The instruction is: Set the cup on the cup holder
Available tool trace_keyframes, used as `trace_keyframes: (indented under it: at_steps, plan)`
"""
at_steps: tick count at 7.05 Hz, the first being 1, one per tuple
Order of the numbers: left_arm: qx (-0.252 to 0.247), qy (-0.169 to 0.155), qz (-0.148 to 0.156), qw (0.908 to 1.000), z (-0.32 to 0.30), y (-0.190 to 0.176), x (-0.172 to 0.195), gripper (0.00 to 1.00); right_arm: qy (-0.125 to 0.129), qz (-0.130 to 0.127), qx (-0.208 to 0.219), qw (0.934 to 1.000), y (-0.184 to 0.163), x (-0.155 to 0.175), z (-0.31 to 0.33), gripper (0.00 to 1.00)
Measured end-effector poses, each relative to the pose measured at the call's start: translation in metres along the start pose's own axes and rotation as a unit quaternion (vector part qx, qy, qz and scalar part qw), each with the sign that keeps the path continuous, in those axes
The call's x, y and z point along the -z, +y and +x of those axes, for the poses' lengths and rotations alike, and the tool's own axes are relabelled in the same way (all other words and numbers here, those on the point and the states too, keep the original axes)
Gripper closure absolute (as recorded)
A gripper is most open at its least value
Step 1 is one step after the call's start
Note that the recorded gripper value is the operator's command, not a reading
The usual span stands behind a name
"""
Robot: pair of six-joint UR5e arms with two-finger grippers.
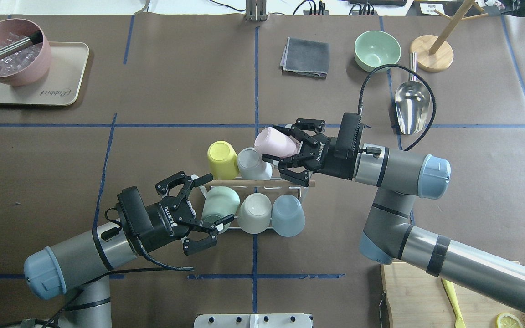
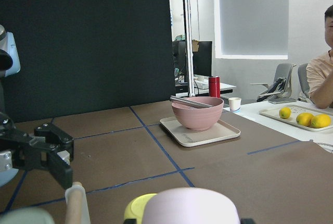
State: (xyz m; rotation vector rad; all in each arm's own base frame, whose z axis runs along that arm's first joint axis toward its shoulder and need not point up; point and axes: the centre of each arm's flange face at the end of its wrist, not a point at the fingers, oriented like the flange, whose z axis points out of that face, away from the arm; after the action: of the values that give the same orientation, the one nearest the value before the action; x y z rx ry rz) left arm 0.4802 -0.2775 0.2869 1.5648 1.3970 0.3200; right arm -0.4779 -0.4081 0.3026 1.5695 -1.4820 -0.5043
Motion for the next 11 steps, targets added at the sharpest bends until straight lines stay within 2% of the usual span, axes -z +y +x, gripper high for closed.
trace_keyframes:
  at_steps: [1, 2, 3, 4, 6, 8, 9, 11]
  plan:
    - [0.000, 0.000, 0.001, 1.0000, 0.000, -0.001, 0.000, 0.00, -0.002, 0.002, 0.000, 1.0000, 0.002, 0.000, -0.001, 0.94]
    - [0.000, 0.000, 0.004, 1.0000, -0.001, -0.004, 0.001, 0.00, -0.003, 0.002, -0.001, 1.0000, 0.003, 0.000, -0.002, 0.81]
    - [0.001, 0.001, 0.014, 0.9999, -0.002, -0.016, 0.002, 0.00, -0.005, 0.003, -0.001, 1.0000, 0.004, 0.000, -0.004, 0.56]
    - [0.001, 0.000, 0.027, 0.9996, -0.005, -0.035, 0.008, 0.00, -0.008, 0.004, -0.003, 1.0000, 0.007, 0.000, -0.007, 0.01]
    - [-0.012, -0.018, 0.033, 0.9992, -0.026, -0.066, 0.027, 0.00, -0.013, 0.006, -0.008, 0.9999, 0.016, 0.004, -0.015, 0.00]
    - [-0.038, -0.054, 0.013, 0.9978, -0.059, -0.084, 0.029, 0.00, -0.013, 0.006, -0.009, 0.9999, 0.018, 0.007, -0.014, 0.00]
    - [-0.058, -0.073, -0.013, 0.9955, -0.084, -0.097, 0.027, 0.00, -0.012, 0.006, -0.008, 0.9999, 0.017, 0.008, -0.011, 0.00]
    - [-0.091, -0.096, -0.098, 0.9864, -0.145, -0.121, 0.027, 0.00, -0.006, 0.007, -0.001, 1.0000, 0.005, 0.010, 0.005, 0.00]
